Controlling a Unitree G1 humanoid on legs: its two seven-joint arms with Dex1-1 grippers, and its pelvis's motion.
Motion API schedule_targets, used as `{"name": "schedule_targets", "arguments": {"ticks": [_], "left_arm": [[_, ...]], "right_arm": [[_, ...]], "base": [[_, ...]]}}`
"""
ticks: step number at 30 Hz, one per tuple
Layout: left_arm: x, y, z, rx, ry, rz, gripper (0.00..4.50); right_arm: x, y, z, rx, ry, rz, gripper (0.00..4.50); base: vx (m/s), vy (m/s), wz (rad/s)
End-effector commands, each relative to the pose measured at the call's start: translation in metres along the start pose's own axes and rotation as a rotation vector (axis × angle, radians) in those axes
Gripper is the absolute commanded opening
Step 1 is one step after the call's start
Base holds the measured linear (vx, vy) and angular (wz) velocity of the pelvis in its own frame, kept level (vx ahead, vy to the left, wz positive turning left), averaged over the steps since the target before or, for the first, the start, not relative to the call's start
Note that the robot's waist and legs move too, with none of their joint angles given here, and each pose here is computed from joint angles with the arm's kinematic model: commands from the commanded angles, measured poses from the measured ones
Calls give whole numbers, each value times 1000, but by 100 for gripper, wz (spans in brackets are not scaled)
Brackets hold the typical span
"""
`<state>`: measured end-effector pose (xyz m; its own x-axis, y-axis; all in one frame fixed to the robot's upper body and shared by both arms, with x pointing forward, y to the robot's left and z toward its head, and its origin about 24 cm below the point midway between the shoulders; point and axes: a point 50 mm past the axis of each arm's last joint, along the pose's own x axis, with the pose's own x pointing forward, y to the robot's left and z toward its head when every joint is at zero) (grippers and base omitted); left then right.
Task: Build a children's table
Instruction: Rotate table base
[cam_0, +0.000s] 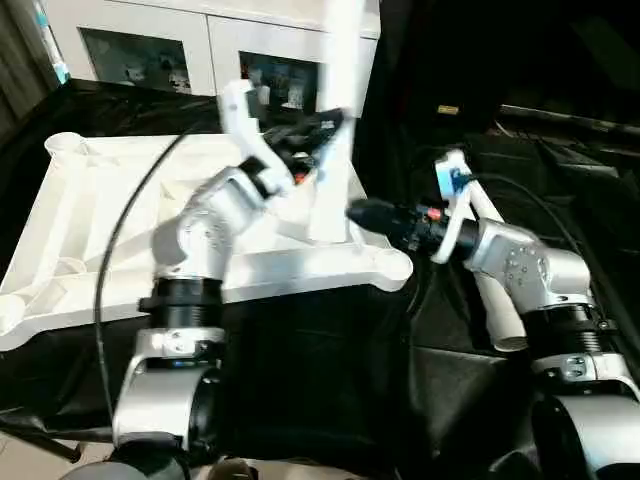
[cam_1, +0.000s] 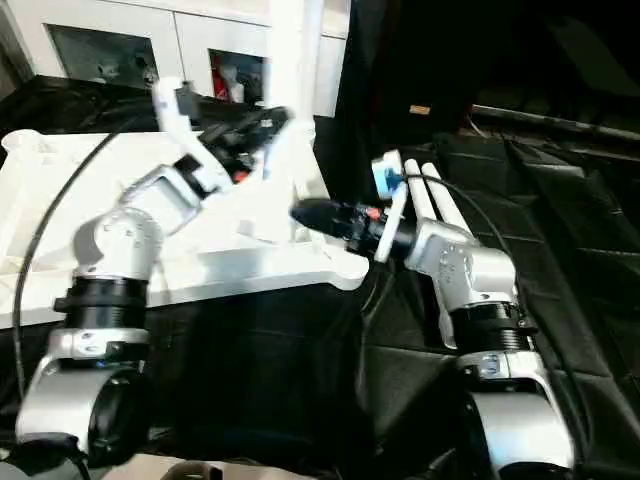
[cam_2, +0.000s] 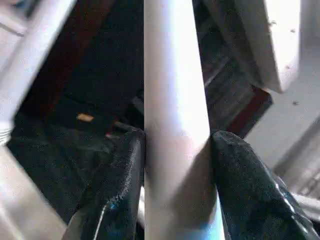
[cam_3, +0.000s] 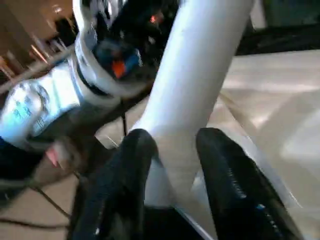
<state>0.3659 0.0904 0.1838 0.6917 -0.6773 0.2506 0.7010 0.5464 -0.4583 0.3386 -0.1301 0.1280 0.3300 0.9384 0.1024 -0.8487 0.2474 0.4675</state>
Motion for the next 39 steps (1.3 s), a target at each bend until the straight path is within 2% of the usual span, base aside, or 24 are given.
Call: {"name": "schedule_targets", "arguments": {"ticks": [1,9,22,25,27,29,31,33,34,37,39], "left_arm": [[4,-9,4,23,-31,-50,185],[4,-16,1,15,-37,-94,185],[6,-21,-4,-13,-38,-115,181],[6,-23,-5,-32,-40,-125,136],[6,-23,-5,-33,-39,-127,132],[5,-23,-5,-30,-38,-122,104],[5,-22,-5,-29,-40,-117,88],[4,-21,-4,-33,-45,-110,84],[4,-21,-4,-33,-44,-108,59],[3,-19,-6,-39,-33,-101,49],[2,-15,-14,-19,18,-71,42]], "right_arm": [[0,4,10,-7,-28,8,200],[6,3,7,7,-6,-21,260],[19,1,4,-34,16,-57,262],[22,-3,4,-38,14,-96,262],[22,-5,4,-36,12,-110,262],[22,-6,4,-32,9,-114,262],[22,-6,5,-29,4,-112,227],[21,-6,6,-14,-13,-109,227],[21,-6,7,-14,-14,-109,213],[21,-7,8,-7,-24,-110,197],[20,-9,4,-8,-12,-126,181]], "base": [[0,0,0],[0,0,0],[0,0,0],[0,0,0],[0,0,0],[0,0,0],[0,0,0],[0,0,0],[0,0,0],[0,0,0],[0,0,0]]}}
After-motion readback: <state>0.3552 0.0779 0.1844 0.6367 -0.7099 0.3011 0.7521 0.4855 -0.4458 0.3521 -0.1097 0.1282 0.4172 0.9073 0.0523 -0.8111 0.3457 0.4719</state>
